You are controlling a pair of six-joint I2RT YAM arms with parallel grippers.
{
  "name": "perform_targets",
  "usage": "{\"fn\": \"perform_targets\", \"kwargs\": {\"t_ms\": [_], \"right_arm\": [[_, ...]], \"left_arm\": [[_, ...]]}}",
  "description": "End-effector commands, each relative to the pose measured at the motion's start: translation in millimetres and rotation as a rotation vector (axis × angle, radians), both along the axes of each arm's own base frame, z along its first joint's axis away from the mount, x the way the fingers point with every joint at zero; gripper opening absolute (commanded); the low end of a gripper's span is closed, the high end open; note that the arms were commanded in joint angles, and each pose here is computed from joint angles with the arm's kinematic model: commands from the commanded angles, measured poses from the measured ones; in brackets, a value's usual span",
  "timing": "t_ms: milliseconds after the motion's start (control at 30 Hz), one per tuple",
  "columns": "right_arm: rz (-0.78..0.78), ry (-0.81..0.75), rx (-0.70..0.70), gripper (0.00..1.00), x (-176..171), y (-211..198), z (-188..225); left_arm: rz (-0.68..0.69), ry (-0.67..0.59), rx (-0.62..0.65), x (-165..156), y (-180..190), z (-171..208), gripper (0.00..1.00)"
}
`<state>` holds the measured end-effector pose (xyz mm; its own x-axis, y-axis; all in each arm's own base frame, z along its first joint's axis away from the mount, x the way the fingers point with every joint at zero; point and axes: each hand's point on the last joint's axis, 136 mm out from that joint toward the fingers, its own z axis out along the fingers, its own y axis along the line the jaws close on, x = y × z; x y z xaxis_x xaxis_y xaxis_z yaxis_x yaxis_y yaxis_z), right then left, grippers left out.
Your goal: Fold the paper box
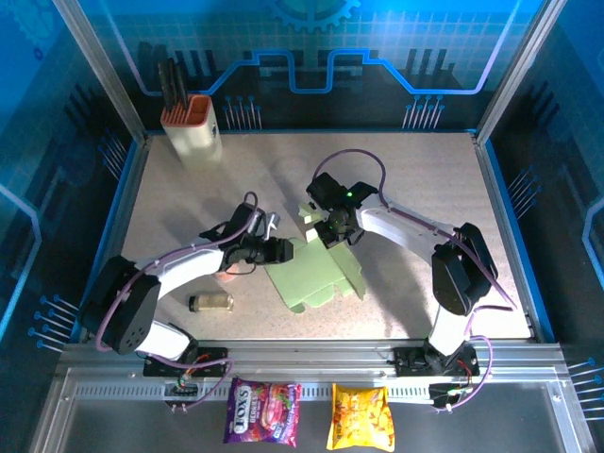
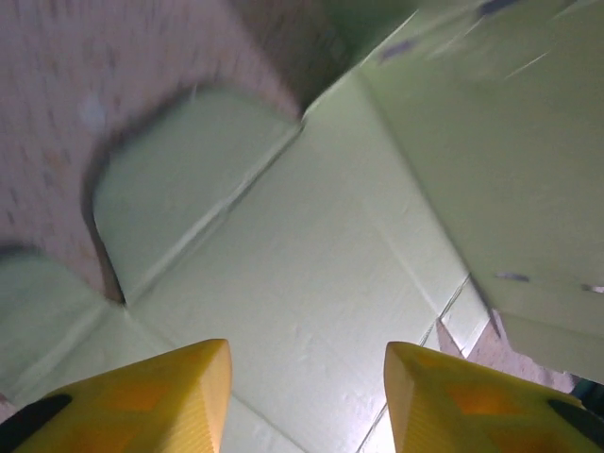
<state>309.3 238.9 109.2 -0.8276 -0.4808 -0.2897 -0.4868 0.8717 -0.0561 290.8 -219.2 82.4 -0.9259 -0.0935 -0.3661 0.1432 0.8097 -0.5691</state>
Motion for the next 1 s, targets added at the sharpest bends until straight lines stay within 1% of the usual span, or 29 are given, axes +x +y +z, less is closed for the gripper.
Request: {"fn": "perform_targets", "kwargs": {"t_ms": [0, 133, 300, 400, 533, 600, 700, 867, 967], "right_arm": [[0.088, 0.028, -0.060, 0.00, -15, -17, 3], [0.193, 0.013, -0.026, 0.00, -23, -16, 11], [0.294, -0.043, -0.048, 0.00, -28, -26, 19], [0.347, -0.067, -0.034, 0.00, -33, -30, 26], [0.388, -0.082, -0.012, 0.00, -39, -34, 34], [0.398, -0.082, -0.005, 0.00, -40, -35, 36], [0.413, -0.067, 0.013, 0.00, -44, -35, 37], [0.430, -0.045, 0.037, 0.00, -49, -31, 36], [0.429, -0.038, 0.049, 0.00, -50, -29, 36]], "left_arm": [[-0.010, -0.139, 0.078, 23, 10, 26, 0.50], [-0.031, -0.218, 0.093, 43, 10, 36, 0.50], [-0.049, -0.346, 0.095, 59, 9, 48, 0.50], [-0.104, -0.429, 0.075, 55, 4, 54, 0.52], [-0.180, -0.521, 0.063, 46, 1, 55, 0.62], [-0.200, -0.536, 0.068, 43, 0, 54, 0.67], [-0.239, -0.552, 0.058, 40, -3, 56, 0.70], [-0.295, -0.611, -0.009, 36, -15, 68, 0.74], [-0.338, -0.627, -0.050, 33, -23, 72, 0.75]]}}
